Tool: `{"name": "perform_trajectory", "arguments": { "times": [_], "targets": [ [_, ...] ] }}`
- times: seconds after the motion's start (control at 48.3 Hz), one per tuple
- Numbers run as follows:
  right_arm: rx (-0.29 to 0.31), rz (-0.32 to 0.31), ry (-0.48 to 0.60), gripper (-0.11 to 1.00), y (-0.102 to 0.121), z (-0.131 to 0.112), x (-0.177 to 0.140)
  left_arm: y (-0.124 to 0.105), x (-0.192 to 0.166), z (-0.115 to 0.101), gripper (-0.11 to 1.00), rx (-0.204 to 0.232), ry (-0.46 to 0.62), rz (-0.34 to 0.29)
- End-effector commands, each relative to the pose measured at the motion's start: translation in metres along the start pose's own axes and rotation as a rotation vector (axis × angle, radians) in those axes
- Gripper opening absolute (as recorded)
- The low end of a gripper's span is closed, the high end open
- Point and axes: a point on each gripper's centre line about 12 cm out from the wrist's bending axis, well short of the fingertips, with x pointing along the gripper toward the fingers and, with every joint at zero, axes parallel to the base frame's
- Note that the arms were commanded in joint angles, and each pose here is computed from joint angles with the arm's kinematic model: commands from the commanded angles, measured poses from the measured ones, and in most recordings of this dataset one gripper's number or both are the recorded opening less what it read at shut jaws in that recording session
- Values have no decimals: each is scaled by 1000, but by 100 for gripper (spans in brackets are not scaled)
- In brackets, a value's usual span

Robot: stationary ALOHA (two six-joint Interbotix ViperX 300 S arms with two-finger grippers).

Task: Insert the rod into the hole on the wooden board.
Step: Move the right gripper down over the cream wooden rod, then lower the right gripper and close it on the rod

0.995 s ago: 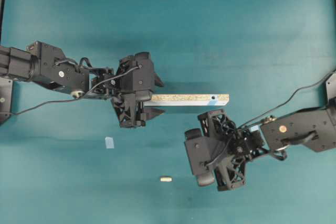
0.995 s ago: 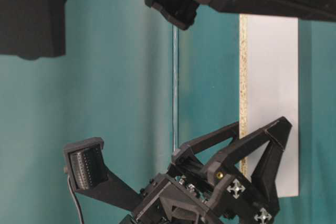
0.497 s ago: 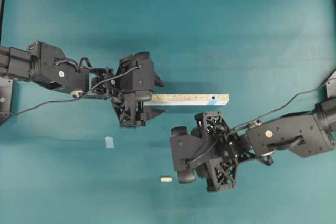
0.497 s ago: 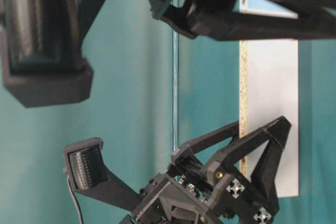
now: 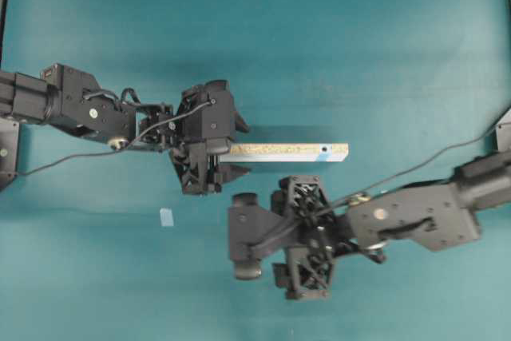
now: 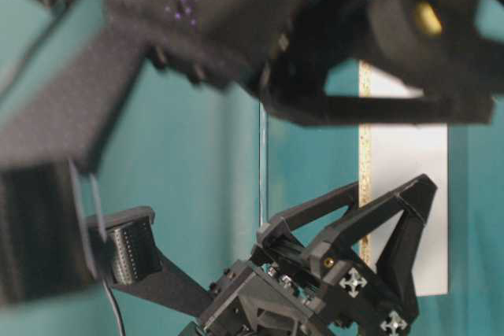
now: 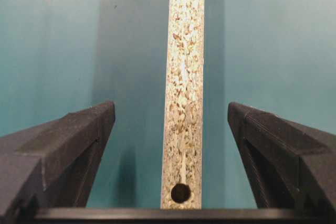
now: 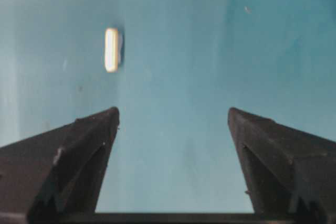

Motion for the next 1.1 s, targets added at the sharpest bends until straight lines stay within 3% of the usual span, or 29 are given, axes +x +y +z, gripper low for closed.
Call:
{"name": "perform_trajectory", "arguments": {
  "times": [0.0, 0.435, 1.077],
  "targets": [
    [1, 23, -33, 89, 15, 17, -8, -2, -3, 11, 100, 6, -35, -5],
    [-19, 34, -18, 86, 36, 23, 11, -2, -3, 10, 100, 1, -32, -4],
    [-15, 24, -1, 86, 44, 31, 44, -2, -3, 10, 100, 0, -34, -4]
  ]
}}
